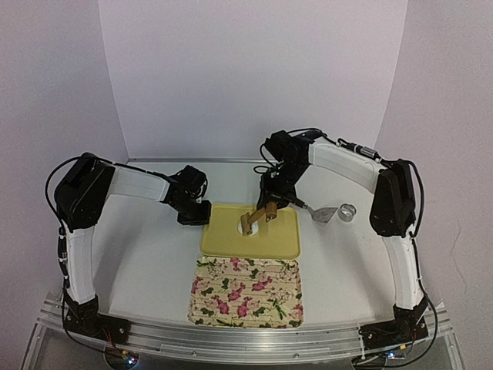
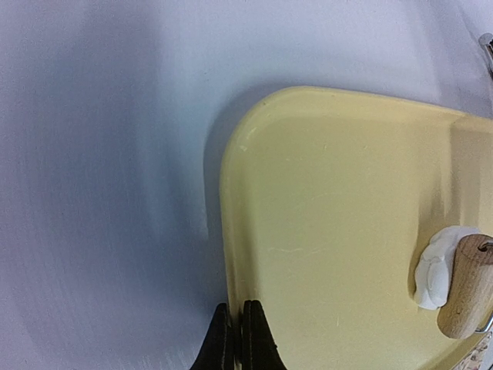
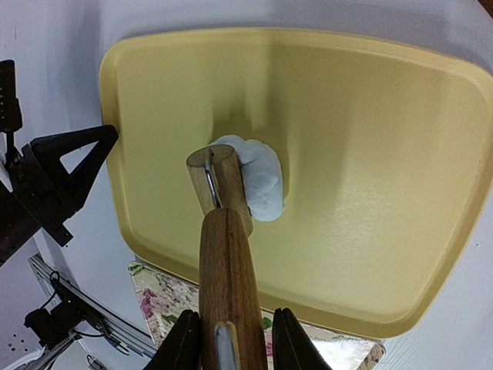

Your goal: Roll out the dumpling wrappers from the dough

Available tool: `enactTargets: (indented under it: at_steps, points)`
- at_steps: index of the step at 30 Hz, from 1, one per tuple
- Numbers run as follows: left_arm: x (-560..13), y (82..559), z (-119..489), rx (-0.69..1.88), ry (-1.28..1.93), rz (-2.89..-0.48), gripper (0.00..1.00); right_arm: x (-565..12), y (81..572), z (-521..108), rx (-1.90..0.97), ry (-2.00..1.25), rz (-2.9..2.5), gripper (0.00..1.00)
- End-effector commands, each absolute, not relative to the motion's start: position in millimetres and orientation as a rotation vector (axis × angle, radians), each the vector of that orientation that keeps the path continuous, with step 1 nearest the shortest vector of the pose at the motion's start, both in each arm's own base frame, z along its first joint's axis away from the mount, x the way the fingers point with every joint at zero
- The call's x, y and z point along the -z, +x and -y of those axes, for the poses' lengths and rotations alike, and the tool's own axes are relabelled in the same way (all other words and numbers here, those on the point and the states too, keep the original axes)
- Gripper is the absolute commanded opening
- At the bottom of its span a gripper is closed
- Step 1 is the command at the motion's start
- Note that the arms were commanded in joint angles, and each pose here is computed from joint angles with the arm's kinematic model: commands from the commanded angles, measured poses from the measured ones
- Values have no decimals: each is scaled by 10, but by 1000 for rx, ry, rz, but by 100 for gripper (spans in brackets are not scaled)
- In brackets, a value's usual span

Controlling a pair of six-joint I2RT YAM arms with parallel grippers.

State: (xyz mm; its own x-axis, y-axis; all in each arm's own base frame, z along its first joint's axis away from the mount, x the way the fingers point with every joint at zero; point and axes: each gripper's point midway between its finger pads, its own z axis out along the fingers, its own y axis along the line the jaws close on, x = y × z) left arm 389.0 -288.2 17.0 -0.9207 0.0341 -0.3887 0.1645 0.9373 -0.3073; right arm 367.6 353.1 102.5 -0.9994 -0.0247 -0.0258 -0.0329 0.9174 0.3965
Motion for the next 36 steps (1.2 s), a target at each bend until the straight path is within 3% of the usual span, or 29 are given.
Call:
enactTargets:
  at_steps: [1,36]
  points:
    - [-38,3604,2852,445,181,-2813,0,137,3471,-2917,-24,15,-3251,0]
    - [-52,3602,2824,429,171,-2812,0,291,3588,-2905,40,-2,-3227,0]
